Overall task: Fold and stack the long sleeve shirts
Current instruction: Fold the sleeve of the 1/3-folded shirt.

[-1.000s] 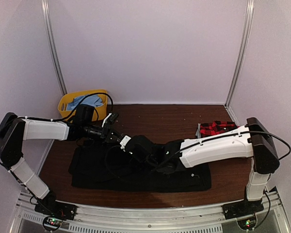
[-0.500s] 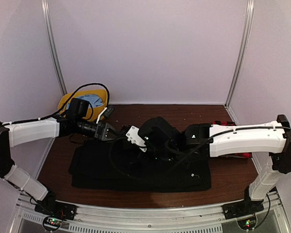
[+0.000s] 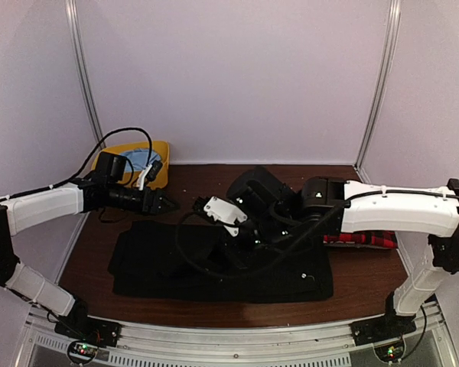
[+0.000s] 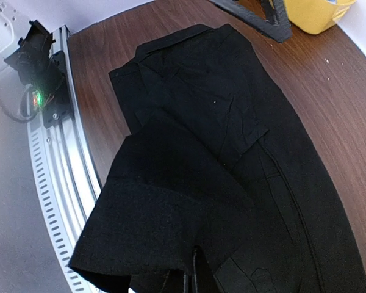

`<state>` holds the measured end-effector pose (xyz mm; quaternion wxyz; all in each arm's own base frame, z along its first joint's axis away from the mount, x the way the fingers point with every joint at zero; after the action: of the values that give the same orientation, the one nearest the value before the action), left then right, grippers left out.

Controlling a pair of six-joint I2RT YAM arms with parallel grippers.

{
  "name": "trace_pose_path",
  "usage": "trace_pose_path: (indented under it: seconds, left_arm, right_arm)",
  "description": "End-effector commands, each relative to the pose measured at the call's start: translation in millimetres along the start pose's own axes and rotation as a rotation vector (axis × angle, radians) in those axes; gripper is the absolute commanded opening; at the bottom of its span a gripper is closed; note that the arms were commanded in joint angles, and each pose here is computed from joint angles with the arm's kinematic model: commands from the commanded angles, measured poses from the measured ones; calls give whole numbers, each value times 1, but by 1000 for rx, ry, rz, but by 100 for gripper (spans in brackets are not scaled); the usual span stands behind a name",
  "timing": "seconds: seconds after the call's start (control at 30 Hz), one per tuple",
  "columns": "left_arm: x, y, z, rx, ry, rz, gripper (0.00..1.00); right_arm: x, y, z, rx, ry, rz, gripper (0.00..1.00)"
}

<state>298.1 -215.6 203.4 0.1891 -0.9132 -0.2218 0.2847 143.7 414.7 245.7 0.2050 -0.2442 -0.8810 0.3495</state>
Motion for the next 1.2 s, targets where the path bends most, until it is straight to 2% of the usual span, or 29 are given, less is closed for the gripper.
trace_pose_path:
  seconds: [0.0, 0.2, 0.53, 0.77, 1.17]
  left_arm:
    - [22, 1, 11, 32, 3, -135, 71]
    - [32, -4, 11, 29, -2, -223, 72]
    - [57, 3, 40, 35, -74, -332, 73]
    - [71, 9, 53, 60, -99, -379, 74]
    - [74, 8, 54, 55, -100, -402, 74]
  right_arm:
    - [-30, 12, -15, 23, 175, -57, 0]
    - [-97, 39, -17, 47, 420, -132, 0]
    - [-191, 68, 41, 106, 708, -120, 0]
    - [-220, 64, 73, 102, 816, -104, 0]
    - [-243, 62, 72, 63, 902, -197, 0]
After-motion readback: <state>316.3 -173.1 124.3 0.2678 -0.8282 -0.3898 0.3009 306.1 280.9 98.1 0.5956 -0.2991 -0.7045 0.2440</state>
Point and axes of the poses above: each gripper's point midway between its finger pads, its own y axis out along the fingers, its own x axis along the line the jaws close on, z = x × y, the point moved 3 cm from there along -y, back along the fingers, and after that the axes turned 14 degrees about y, right-handed, at the moved point
